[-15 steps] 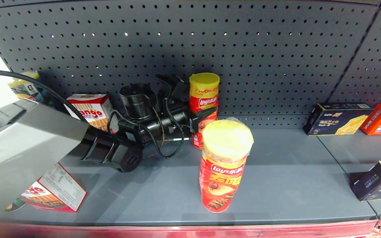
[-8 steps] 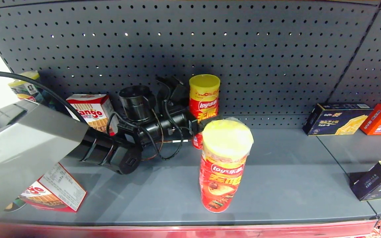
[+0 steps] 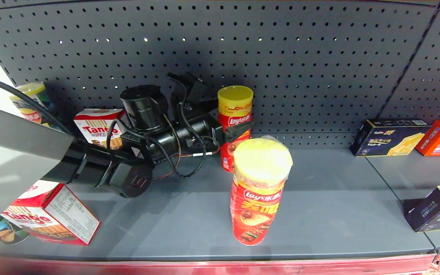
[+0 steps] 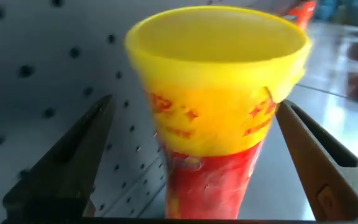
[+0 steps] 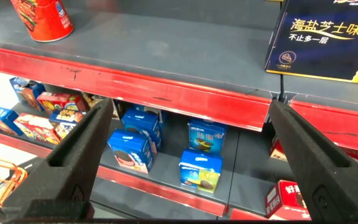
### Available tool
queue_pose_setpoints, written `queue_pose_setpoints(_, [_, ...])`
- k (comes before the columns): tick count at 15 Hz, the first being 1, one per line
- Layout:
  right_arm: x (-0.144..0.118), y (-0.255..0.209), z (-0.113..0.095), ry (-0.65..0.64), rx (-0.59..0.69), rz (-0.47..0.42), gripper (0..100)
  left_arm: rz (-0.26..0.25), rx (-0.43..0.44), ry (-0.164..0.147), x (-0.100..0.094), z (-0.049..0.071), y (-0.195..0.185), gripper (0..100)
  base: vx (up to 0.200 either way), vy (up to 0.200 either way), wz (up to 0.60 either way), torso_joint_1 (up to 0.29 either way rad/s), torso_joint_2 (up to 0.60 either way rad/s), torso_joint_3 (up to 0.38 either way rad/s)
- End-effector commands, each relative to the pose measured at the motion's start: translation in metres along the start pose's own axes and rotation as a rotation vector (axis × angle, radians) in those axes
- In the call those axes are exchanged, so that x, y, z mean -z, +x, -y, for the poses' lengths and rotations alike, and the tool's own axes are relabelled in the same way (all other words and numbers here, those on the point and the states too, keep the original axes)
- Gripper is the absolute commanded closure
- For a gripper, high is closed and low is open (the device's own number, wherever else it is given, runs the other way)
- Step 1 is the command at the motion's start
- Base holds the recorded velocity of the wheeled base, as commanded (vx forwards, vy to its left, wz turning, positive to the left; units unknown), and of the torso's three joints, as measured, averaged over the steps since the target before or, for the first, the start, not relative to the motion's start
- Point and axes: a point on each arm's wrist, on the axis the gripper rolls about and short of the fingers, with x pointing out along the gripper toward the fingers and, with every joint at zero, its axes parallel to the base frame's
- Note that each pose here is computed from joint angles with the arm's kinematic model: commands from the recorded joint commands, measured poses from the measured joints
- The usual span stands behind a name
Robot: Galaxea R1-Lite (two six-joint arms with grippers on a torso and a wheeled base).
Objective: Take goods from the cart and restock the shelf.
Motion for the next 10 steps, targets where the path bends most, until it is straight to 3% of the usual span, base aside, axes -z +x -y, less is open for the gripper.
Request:
queue_pose_setpoints(1, [0.0,0.0,0.0,0.0,-0.002,0.0,0,-0.033,-0.058,-0.013,-0.009,0.008,-0.015,0,0.0,0.0,0.0,0.0,0.0,0.0])
queue_pose_setpoints(4, [0.0,0.0,0.0,0.0,0.0,-0.001,0,-0.079,-0.172,-0.03,-0.013,0.014,-0.022,0,0.0,0.0,0.0,0.0,0.0,0.0])
queue_pose_setpoints(7, [0.0,0.0,0.0,0.0,-0.002,0.0,0,-0.103,-0.201,-0.037,-0.027,0.018,-0.033,0,0.0,0.0,0.0,0.0,0.0,0.0])
queue_pose_setpoints(10, [0.0,0.0,0.0,0.0,-0.002,0.0,0,-0.158,-0.194,-0.058,-0.036,0.027,-0.05,0,0.0,0.0,0.0,0.0,0.0,0.0])
